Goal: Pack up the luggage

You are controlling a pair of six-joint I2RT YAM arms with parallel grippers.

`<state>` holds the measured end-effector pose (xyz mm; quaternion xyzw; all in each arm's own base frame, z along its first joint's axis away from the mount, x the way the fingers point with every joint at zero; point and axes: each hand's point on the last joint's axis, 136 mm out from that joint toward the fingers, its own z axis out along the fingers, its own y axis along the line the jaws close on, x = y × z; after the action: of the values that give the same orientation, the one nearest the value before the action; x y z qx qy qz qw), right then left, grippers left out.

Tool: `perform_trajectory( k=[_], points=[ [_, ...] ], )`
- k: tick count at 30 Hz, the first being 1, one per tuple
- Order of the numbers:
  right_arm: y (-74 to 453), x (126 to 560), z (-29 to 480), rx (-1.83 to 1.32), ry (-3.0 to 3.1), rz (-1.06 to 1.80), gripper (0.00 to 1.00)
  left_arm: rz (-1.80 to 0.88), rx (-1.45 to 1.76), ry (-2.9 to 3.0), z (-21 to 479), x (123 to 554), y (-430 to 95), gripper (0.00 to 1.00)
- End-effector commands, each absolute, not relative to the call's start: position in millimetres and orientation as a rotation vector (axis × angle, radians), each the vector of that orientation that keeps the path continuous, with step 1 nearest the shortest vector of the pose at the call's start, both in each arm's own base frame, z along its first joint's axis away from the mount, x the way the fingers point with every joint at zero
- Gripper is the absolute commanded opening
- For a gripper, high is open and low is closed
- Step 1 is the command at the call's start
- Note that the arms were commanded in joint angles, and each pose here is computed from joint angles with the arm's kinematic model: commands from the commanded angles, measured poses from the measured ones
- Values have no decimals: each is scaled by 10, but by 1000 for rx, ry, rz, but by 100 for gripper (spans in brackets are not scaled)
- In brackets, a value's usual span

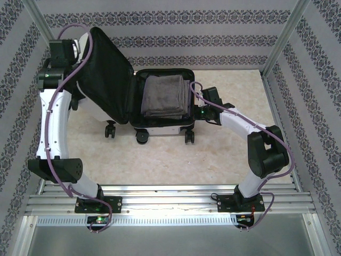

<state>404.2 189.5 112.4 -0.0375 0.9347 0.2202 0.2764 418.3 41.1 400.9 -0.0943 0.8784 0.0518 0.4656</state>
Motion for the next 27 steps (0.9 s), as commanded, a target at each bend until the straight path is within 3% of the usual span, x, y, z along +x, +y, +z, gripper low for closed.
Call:
perform_trajectory(
  k=[1, 16, 19, 21, 23, 27],
  points=[
    [2501, 3585, 1140, -374, 2529, 897, 0, -24, -132, 2090, 4285, 4181, -167, 0],
    [2283, 3651, 1115, -265, 2511, 926, 0, -181, 277, 2076, 4161, 4190, -2103, 0],
    [2169, 3663, 1134, -206, 2491, 933, 10, -237, 372, 2065, 4128, 4157, -2571, 0],
    [2080, 3677, 1155, -152, 2469, 953, 20, -269, 433, 2047, 4133, 4129, -2887, 10],
    [1991, 3687, 1181, -106, 2445, 973, 26, -297, 483, 2020, 4184, 4095, -3126, 25],
    [1775, 3699, 1251, -16, 2391, 990, 36, -366, 544, 1940, 4397, 3979, -3438, 45]
  ],
)
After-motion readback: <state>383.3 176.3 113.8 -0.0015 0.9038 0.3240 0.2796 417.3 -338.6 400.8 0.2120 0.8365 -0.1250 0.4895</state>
